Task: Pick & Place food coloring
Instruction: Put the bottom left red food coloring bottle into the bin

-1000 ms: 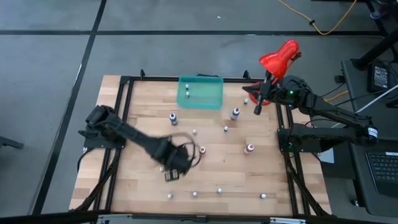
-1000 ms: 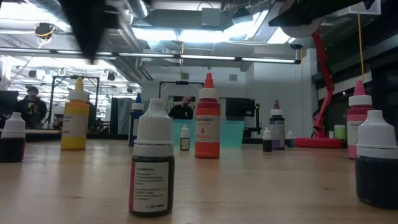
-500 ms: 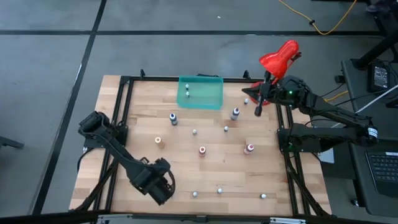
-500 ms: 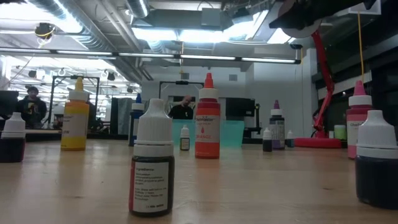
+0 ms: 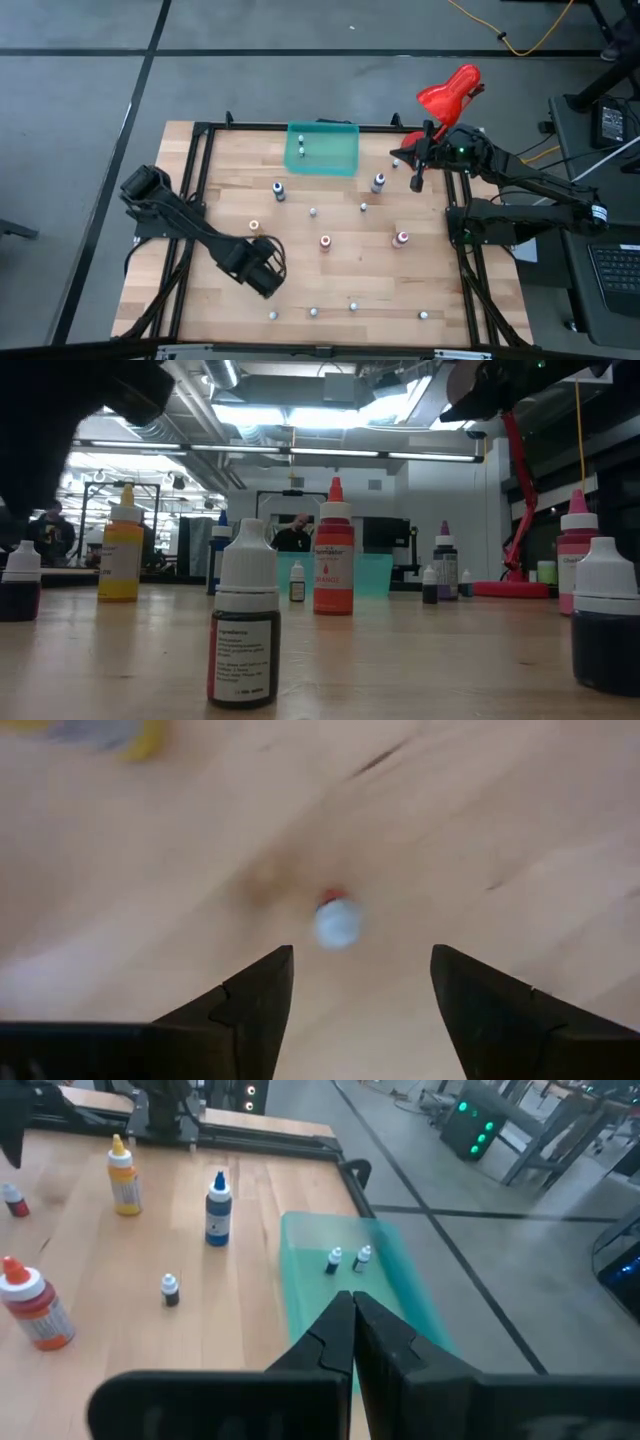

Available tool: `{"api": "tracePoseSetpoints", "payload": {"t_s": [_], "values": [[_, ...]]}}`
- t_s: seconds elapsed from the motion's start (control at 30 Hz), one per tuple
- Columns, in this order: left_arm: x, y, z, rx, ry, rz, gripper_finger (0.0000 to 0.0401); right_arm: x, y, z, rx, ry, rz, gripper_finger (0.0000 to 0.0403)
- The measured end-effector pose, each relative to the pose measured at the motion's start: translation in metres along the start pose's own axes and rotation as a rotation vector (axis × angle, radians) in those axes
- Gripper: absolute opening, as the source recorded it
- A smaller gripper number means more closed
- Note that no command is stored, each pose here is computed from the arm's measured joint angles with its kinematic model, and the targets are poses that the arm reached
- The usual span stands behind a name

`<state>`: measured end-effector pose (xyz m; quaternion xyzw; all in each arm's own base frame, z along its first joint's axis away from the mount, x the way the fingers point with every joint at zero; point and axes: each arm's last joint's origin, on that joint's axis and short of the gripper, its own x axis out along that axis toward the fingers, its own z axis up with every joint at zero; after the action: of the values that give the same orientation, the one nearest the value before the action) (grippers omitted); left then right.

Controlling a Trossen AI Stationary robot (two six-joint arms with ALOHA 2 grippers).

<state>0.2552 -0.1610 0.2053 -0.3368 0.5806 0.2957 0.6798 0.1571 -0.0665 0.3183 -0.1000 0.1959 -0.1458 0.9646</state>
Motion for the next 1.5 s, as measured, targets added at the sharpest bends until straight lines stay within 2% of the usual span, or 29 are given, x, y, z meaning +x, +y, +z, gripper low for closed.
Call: {"api": "tracePoseSetpoints", "payload": {"t_s": [0.1, 0.43, 0.8, 1.27, 1.5], "values": [[0.012, 0.004, 0.001, -0.016, -0.009, -0.063, 0.023, 0.0, 0.0, -0.002, 0.001, 0.017, 0.005, 0.0012], [0.031, 0.015, 0.008, -0.043, -0.02, -0.032, 0.0228, 0.0, 0.001, -0.002, -0.026, 0.022, 0.007, 0.0012], [0.031, 0.015, 0.008, -0.031, 0.032, -0.038, 0.016, 0.0, 0.001, -0.003, -0.034, 0.026, 0.008, 0.0012], [0.031, 0.015, 0.007, -0.003, 0.063, -0.042, 0.0137, 0.0, 0.001, -0.003, -0.034, 0.028, 0.008, 0.0012], [0.031, 0.015, 0.007, -0.002, 0.05, -0.04, 0.009, 0.0, 0.001, -0.003, -0.033, 0.028, 0.009, 0.0012]]}}
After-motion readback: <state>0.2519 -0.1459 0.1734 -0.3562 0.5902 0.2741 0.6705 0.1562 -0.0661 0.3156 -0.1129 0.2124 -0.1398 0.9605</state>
